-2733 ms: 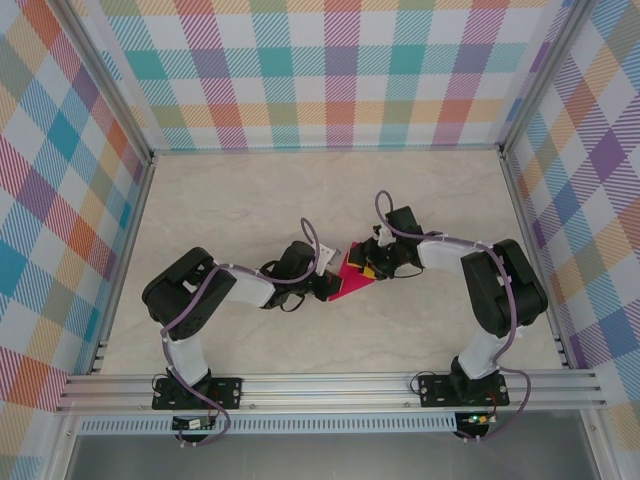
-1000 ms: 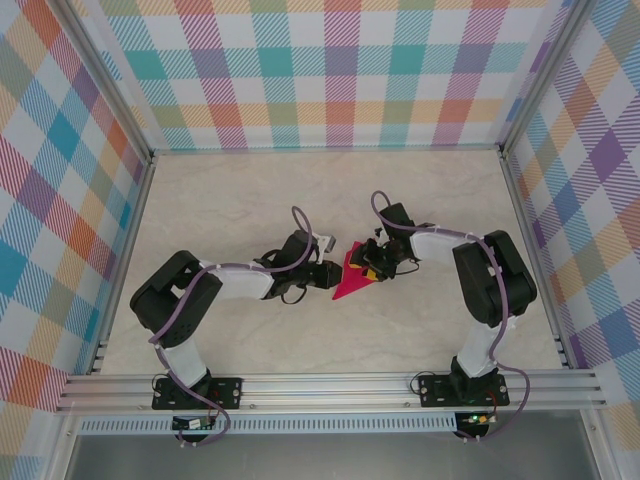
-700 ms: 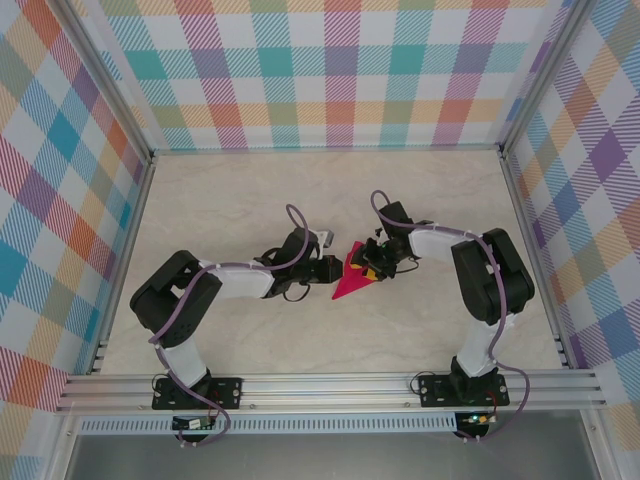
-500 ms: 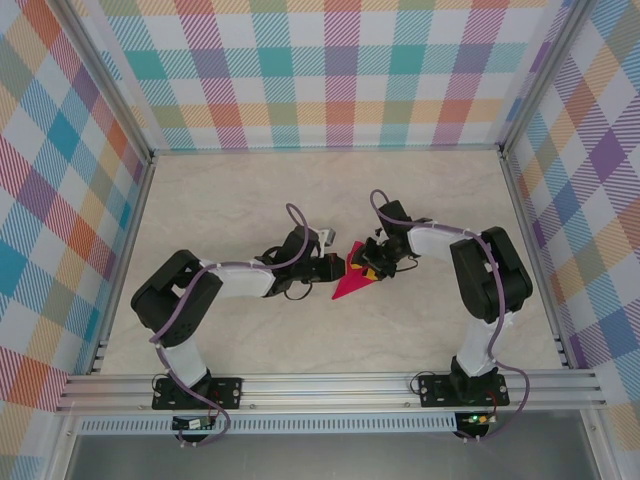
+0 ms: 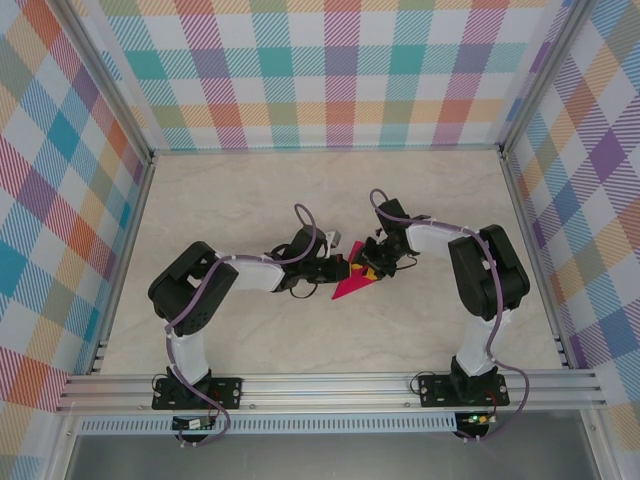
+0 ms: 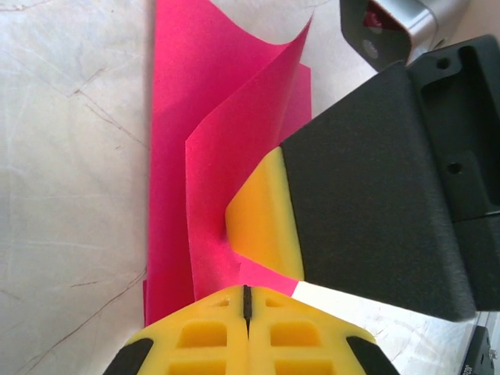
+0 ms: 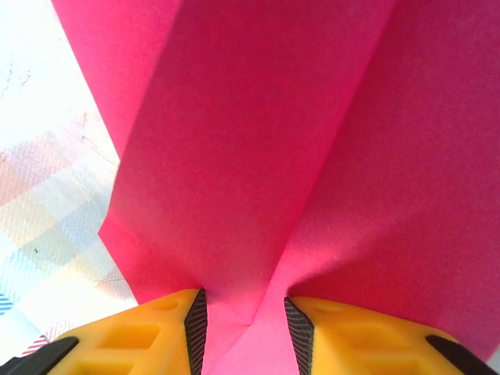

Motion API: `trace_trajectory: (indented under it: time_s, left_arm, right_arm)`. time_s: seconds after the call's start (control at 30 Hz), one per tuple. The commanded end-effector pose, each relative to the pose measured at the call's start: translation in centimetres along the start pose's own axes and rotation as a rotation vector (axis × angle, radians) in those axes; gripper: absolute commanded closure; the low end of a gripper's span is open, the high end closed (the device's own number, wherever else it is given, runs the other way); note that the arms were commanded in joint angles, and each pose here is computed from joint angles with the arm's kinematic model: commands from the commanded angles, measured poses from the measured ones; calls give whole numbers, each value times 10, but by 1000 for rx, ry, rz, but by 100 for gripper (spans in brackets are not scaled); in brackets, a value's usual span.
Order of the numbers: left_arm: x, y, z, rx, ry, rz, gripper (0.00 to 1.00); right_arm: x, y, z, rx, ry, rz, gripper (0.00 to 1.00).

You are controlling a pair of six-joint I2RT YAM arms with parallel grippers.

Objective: Fold a paper plane with a square sheet of paper (pick it up from the middle)
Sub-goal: Fourth fold the wing at the center of the table.

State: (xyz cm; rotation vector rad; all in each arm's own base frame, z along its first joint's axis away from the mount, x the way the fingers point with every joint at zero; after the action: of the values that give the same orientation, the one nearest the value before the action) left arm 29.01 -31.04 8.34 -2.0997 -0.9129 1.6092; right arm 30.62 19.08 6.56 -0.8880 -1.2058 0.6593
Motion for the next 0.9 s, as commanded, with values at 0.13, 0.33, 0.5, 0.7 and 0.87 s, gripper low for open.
trace_trajectory:
  time_s: [0.13, 0.33, 0.5, 0.7, 0.87]
  left_arm:
    - [9, 4, -2, 15, 8, -59, 100]
    - [9, 4, -3, 12, 15, -65, 100]
    - [9, 4, -4, 14, 22, -74, 100]
    - [9, 4, -3, 18, 22, -73, 100]
    - [11, 5, -2, 23, 20, -75, 100]
  right_arm:
    - [-75, 28, 24, 86, 157, 352, 63]
    - [-77, 31, 24, 100, 176, 368, 64]
    - [-80, 33, 25, 111, 193, 384, 65]
    - [-86, 36, 28, 128, 216, 416, 69]
    - [-87, 36, 28, 126, 222, 418, 69]
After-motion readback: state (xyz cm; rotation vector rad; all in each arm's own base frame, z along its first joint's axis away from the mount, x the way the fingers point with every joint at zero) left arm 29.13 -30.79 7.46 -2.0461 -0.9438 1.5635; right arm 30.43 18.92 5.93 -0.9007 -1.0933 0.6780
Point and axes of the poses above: each hand's point on the last joint's axis, 136 mm out from that joint toward the fingers, its own y axis out along the fingers, its own x axis along the line the jaws close on, z = x × y, the point moved 6 cm from there along -y, back along the fingers, and after that the axes turned 8 degrees about -y, right-handed, at the moved point
